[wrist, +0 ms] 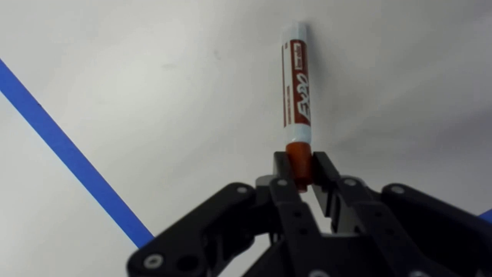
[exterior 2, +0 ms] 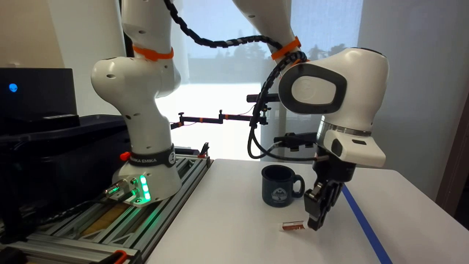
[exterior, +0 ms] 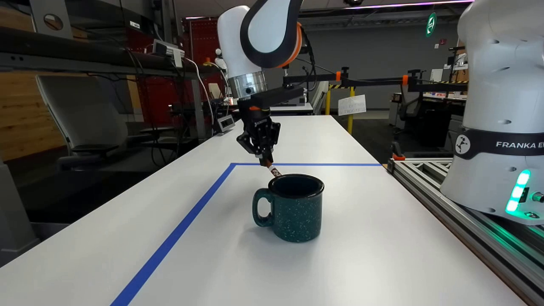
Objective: Remove the marker from the mug cup and place it on the table
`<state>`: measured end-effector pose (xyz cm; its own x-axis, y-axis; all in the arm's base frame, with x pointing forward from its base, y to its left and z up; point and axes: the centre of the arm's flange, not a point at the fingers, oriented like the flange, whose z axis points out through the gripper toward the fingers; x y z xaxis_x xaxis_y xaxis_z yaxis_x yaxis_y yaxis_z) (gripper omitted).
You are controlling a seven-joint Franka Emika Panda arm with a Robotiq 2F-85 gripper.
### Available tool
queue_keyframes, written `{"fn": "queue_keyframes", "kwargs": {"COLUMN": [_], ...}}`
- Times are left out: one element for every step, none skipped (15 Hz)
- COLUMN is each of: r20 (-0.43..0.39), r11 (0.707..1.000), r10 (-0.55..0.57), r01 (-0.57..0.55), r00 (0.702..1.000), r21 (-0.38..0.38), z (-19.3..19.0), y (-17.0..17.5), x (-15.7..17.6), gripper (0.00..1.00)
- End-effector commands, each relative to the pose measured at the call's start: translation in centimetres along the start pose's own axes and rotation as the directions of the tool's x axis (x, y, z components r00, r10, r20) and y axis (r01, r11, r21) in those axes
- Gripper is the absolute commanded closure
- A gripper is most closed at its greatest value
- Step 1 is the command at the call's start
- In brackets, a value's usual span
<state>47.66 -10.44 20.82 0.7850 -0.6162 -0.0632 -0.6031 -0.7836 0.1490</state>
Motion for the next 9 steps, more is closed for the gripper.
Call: {"fn": "queue_keyframes", "kwargs": {"r20": [-0.034, -0.049, -0.074, -0.086, -0.121, -0.138, -0.156, -0.176, -0.199], "r11": [0.999, 0.999, 0.999, 0.998, 0.996, 0.994, 0.991, 0.988, 0.984], "r10": [-0.035, -0.044, -0.052, -0.062, -0.074, -0.086, -0.096, -0.108, -0.121], "r01": [0.034, 0.044, 0.052, 0.064, 0.079, 0.094, 0.109, 0.125, 0.144], "r00": [0.999, 0.998, 0.996, 0.994, 0.99, 0.987, 0.983, 0.978, 0.972], "r21": [-0.028, -0.017, -0.002, 0.017, 0.036, 0.053, 0.074, 0.09, 0.103], "z": [1.8, 2.2, 2.5, 2.8, 3.1, 3.5, 3.9, 4.3, 4.5], "y": [-1.2, -1.3, -1.5, -1.7, -1.8, -1.8, -1.8, -1.8, -1.7], "x": [1.1, 0.9, 0.6, 0.4, 0.1, -0.3, -0.7, -1.1, -1.6], "gripper": [0.95, 0.95, 0.95, 0.95, 0.95, 0.95, 0.95, 0.95, 0.95]}}
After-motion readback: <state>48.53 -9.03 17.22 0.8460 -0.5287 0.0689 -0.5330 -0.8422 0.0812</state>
